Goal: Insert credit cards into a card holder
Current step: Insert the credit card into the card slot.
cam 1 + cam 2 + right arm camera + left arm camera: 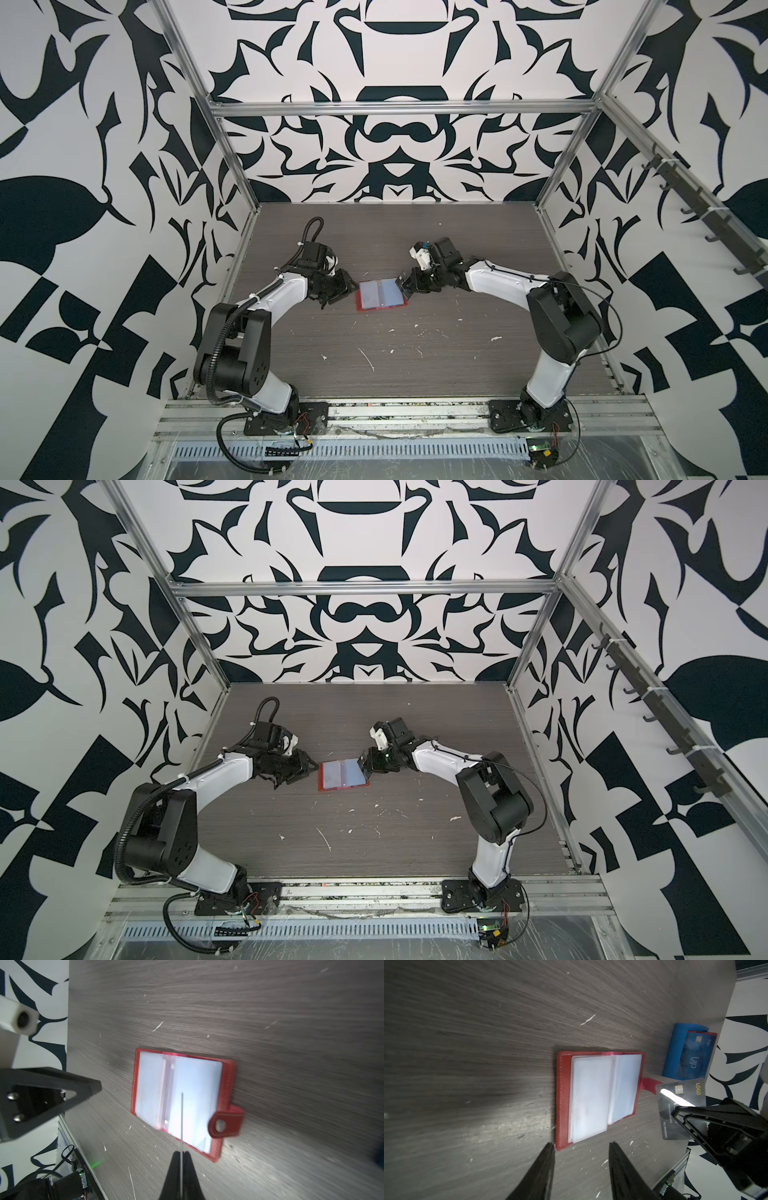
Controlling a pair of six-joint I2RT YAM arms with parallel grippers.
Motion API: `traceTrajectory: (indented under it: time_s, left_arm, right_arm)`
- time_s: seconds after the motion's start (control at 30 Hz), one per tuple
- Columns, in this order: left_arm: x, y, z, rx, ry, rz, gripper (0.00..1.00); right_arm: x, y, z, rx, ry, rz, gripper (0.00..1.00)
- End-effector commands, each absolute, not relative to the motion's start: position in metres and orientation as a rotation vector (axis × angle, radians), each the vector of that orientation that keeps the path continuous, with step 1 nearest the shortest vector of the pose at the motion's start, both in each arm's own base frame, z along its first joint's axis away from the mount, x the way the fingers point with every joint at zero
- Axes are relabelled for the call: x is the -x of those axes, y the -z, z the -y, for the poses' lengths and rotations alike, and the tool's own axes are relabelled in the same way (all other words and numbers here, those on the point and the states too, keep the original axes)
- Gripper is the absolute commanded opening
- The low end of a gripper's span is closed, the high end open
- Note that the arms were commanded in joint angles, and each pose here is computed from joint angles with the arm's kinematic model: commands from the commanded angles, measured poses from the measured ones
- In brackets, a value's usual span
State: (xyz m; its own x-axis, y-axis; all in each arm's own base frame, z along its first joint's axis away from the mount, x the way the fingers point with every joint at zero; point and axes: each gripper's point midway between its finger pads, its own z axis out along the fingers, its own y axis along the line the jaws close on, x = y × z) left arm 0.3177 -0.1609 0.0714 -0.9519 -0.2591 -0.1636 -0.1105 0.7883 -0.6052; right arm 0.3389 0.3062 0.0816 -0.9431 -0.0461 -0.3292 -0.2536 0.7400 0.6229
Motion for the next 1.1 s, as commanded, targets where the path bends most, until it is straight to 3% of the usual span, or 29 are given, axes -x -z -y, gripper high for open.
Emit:
traceTrajectory:
  time_s: [0.0, 0.37, 0.73, 0.87, 1.07]
  left_arm:
    - [-0.320, -0.065, 0.165, 0.279, 0.948, -2.721, 0.47]
    - [-0.321, -0.030, 0.163, 0.348, 0.919, -2.779, 0.45]
    - [-0.329, -0.011, 0.170, 0.410, 0.984, -2.782, 0.33]
    - [-0.328, -0.007, 0.171, 0.421, 0.986, -2.788, 0.25]
    - [-0.328, -0.010, 0.173, 0.423, 1.009, -2.776, 0.02]
  right_arm:
    - [-0.354, -0.114, -0.333, 0.248, -1.131, -2.520, 0.00]
    - [-0.354, -0.090, -0.344, 0.229, -1.145, -2.566, 0.00]
    - [-0.352, -0.074, -0.346, 0.221, -1.136, -2.604, 0.00]
    - [-0.350, -0.070, -0.347, 0.226, -1.135, -2.616, 0.00]
    - [-0.348, -0.076, -0.354, 0.247, -1.163, -2.593, 0.00]
